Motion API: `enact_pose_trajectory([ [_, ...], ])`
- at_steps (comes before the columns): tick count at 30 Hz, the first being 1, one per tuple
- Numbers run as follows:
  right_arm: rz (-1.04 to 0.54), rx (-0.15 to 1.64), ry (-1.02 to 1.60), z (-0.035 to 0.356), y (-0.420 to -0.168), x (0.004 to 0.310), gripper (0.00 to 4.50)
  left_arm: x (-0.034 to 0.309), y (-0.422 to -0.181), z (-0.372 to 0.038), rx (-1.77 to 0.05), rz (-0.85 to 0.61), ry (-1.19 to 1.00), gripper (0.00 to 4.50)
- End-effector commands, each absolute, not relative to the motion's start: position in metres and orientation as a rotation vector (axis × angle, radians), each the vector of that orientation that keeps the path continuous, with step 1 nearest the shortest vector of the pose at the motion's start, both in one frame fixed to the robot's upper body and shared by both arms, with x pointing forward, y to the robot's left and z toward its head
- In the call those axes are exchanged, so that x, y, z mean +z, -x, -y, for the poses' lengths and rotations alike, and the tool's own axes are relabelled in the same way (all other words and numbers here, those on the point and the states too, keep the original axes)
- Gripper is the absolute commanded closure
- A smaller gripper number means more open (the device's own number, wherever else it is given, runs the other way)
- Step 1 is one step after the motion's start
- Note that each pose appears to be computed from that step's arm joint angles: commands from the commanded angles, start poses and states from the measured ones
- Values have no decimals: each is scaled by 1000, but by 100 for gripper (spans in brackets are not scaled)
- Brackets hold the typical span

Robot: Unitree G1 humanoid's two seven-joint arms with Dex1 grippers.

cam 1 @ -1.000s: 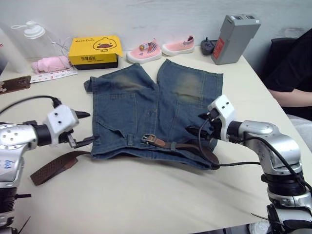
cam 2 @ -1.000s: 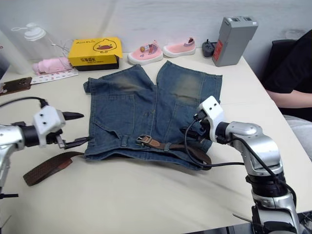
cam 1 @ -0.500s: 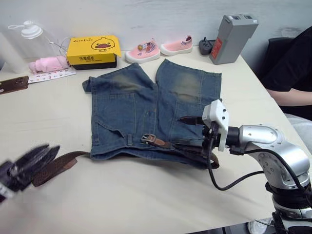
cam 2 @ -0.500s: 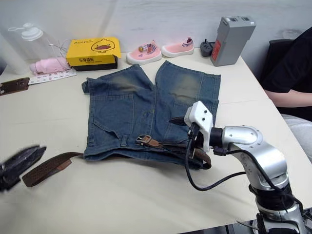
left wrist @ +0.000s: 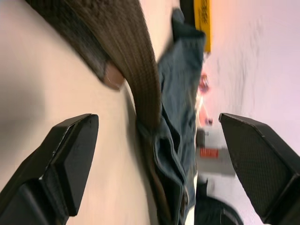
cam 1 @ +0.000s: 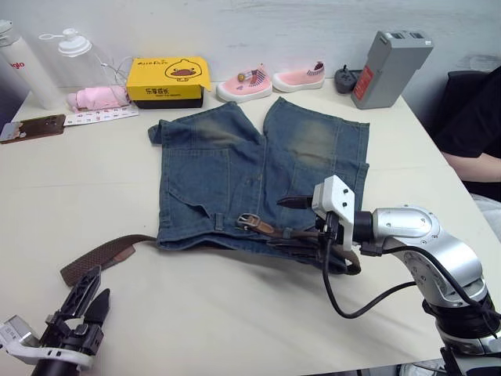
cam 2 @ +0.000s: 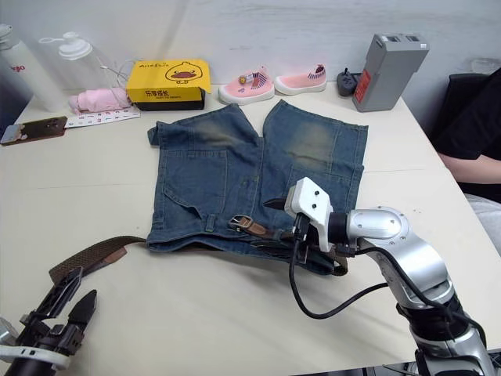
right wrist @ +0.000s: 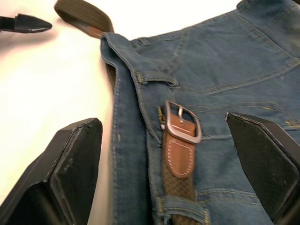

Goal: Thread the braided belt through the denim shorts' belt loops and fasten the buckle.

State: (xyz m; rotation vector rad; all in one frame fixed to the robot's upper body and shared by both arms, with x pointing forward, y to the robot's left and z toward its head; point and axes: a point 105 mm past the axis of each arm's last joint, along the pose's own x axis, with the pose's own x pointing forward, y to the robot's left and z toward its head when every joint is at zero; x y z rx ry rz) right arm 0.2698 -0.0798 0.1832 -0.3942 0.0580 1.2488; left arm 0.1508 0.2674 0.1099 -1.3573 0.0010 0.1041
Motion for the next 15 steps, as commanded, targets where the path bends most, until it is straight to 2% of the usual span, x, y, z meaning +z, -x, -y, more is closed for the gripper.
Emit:
enact_pose_trajectory([
  [1, -50, 1249, 431, 81, -269, 182, 2, 114, -154, -283, 137, 78, 1367, 0],
  [10, -66, 1230, 440, 82, -270, 177, 2, 119, -169, -315, 147, 209, 1392, 0],
  [15, -69, 1222, 440, 82, -271, 176, 2, 116, -185, -324, 190, 210, 1440, 0],
])
